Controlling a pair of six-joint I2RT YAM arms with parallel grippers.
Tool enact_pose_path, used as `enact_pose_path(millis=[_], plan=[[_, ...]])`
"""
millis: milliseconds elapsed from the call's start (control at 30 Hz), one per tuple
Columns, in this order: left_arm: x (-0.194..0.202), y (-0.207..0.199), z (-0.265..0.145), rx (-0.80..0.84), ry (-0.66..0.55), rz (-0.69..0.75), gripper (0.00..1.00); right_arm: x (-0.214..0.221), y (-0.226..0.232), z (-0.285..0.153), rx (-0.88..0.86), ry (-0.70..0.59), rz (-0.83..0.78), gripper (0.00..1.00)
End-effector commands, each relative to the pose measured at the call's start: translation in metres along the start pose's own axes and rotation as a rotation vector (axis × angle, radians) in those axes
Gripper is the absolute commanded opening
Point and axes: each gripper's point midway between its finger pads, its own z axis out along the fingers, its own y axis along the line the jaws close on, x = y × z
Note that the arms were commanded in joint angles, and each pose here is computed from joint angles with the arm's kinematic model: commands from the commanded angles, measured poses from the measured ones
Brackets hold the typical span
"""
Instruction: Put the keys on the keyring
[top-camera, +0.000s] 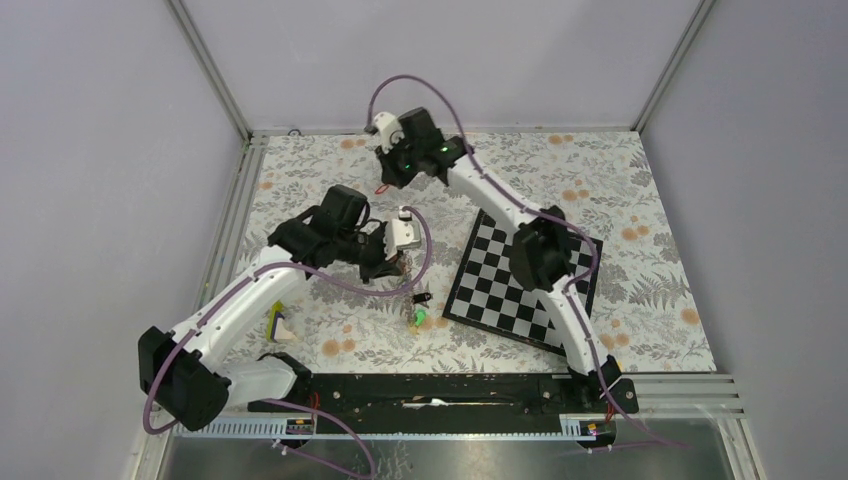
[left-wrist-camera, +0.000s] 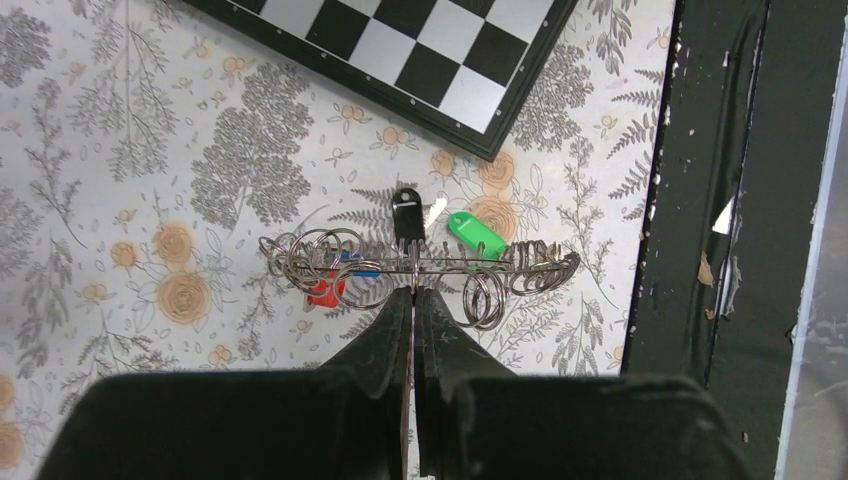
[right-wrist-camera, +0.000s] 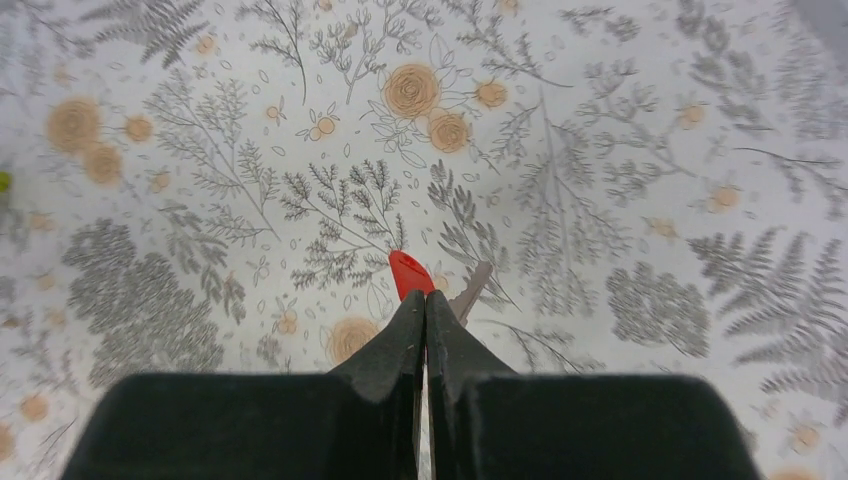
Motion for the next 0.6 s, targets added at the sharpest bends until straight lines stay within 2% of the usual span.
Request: enact_pose_path(millis=[0, 233, 333, 467, 567], plan=[[-0.046, 0.016, -0.011, -0.027, -0.116, 0.086, 0.00, -0.055, -0.008, -0.087, -0.088, -0.148, -0.009, 0.00], [-0.061, 0.027, -0.013, -0.007, -0.154, 0.060, 0.00, -0.061, -0.005, -0.170, -0.174, -0.253, -0.068, 0.00], [-0.066, 0.031, -0.012, 0.005, -0.166, 0.047, 0.00, -0.054, 0.016, -0.206, -0.276, -0.293, -0.137, 0.00], [-0.066, 0.036, -0.007, 0.017, -0.164, 0.045, 0.00, -0.021, 0.053, -0.239, -0.410, -0.304, -0.226, 0.02], [-0.067, 0.038, -0.003, 0.031, -0.164, 0.039, 0.00, -0.003, 0.071, -0.257, -0.431, -0.303, -0.255, 0.02]])
